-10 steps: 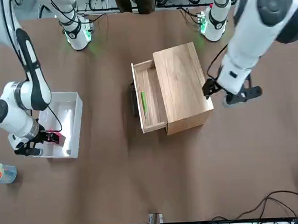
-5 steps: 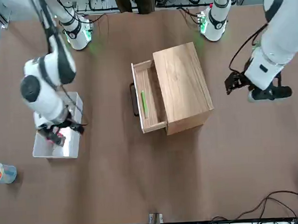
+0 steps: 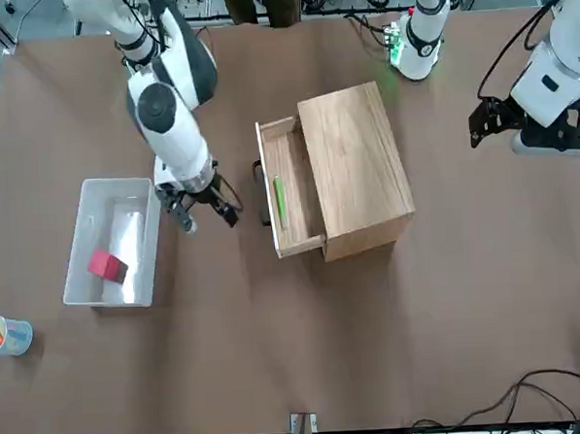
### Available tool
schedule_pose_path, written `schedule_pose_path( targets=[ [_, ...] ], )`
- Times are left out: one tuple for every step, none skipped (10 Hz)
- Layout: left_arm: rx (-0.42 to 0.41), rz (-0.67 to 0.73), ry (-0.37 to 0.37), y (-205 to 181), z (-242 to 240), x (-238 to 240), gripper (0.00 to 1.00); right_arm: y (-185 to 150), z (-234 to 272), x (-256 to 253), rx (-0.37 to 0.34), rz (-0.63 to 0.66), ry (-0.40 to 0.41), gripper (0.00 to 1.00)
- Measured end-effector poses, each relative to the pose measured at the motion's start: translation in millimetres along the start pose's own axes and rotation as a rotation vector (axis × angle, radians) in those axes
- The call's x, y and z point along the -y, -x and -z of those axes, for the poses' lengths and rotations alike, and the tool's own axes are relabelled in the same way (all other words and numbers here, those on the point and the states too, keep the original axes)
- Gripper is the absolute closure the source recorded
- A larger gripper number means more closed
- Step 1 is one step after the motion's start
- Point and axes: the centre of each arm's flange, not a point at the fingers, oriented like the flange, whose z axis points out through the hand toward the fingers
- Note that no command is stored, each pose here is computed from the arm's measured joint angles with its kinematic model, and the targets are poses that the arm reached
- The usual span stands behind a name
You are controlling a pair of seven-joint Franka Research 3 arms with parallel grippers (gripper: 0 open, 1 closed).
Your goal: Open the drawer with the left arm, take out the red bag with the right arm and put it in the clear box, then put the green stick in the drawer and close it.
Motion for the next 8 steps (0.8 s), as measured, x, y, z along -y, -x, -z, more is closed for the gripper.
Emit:
schedule_pose_path(
  targets=[
    [0.004,-0.003,0.0,0.3,-2.3,1.1,0.0,1.5,-9.3,0.5,0.008,-0.014,0.013,0.03],
    [0.007,-0.009,0.0,0.2,-3.4,4.2,0.0,-1.1,-22.0,0.1,0.023,-0.038,0.031,0.14],
    [0.004,-0.03,0.0,-0.3,-3.7,9.0,0.0,-0.9,-36.4,0.3,0.069,-0.077,0.043,0.29],
    [0.003,-0.048,0.001,-0.9,-4.1,14.1,0.0,0.8,-50.7,1.1,0.122,-0.115,0.052,0.48],
    [0.001,-0.042,0.013,-1.2,-4.1,21.5,0.0,1.5,-64.4,2.7,0.148,-0.141,0.054,0.64],
    [-0.001,-0.016,0.031,-1.3,-4.1,31.8,0.0,2.5,-76.3,5.6,0.151,-0.173,0.048,0.78],
    [-0.001,0.017,0.039,-1.0,-4.2,42.5,0.0,8.9,-86.2,9.9,0.149,-0.207,0.038,0.89],
    [-0.001,0.048,0.041,-0.5,-4.5,54.0,0.0,18.8,-95.1,14.2,0.146,-0.226,0.031,0.92]
  ],
)
